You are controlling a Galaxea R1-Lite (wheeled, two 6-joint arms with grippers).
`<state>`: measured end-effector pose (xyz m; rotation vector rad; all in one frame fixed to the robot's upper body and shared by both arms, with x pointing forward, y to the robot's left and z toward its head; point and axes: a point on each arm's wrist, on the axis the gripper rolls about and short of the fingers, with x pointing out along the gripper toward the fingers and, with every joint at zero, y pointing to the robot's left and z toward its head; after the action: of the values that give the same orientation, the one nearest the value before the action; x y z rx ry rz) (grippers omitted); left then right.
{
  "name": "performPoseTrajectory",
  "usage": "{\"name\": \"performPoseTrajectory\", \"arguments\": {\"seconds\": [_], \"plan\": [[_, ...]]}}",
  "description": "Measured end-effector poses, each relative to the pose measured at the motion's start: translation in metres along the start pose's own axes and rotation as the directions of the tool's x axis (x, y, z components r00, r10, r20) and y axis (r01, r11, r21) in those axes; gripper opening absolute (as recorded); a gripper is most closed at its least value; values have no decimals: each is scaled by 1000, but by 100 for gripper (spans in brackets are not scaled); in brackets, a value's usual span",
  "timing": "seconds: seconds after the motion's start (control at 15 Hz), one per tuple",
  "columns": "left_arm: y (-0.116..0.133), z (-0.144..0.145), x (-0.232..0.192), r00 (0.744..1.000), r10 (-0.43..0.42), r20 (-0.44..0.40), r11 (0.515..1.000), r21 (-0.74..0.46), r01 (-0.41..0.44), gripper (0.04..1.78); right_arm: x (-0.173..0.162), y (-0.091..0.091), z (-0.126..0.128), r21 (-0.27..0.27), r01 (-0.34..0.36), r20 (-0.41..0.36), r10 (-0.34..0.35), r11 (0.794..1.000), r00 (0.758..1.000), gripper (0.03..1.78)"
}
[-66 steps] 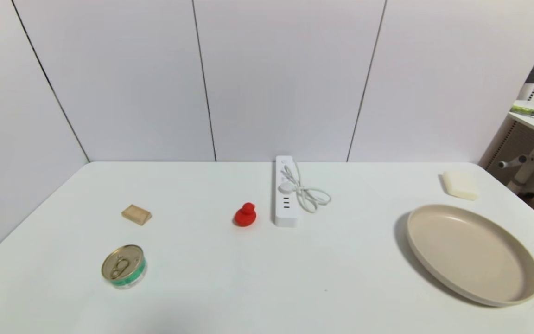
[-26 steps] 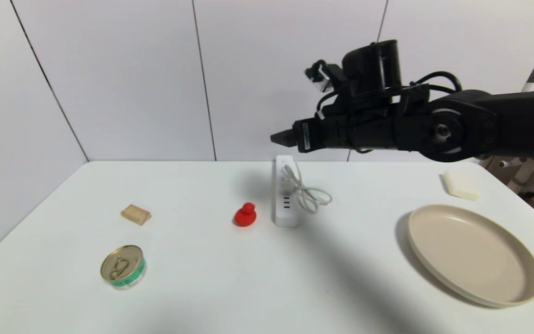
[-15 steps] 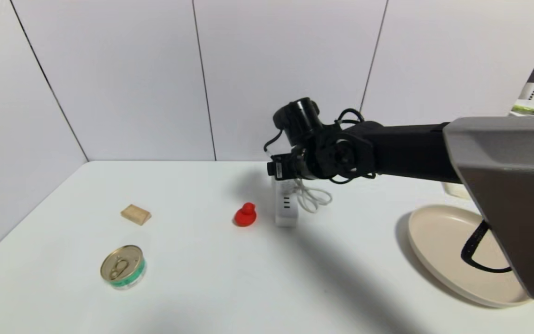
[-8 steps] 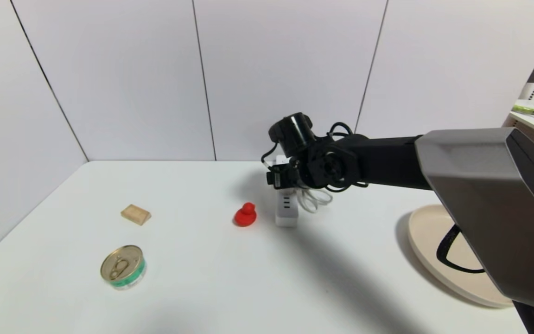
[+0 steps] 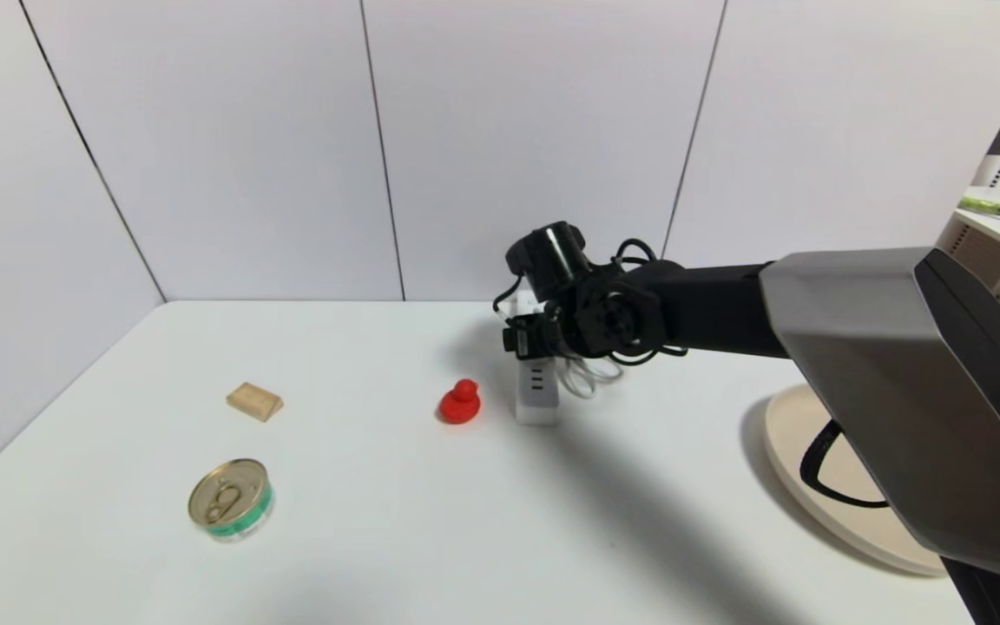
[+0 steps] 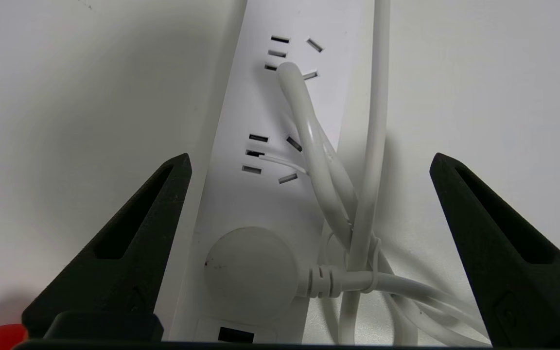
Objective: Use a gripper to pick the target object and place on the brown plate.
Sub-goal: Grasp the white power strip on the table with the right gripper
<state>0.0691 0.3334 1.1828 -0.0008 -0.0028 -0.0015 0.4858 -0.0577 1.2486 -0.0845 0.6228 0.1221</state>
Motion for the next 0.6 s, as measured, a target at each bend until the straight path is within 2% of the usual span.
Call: {"name": "performPoseTrajectory", "arguments": {"seconds": [0.6], "plan": [[0,0,0,1000,0,0,1000,0,0,169,5,6,-6,-18,-20,-18,20,1000,1000,170]]}}
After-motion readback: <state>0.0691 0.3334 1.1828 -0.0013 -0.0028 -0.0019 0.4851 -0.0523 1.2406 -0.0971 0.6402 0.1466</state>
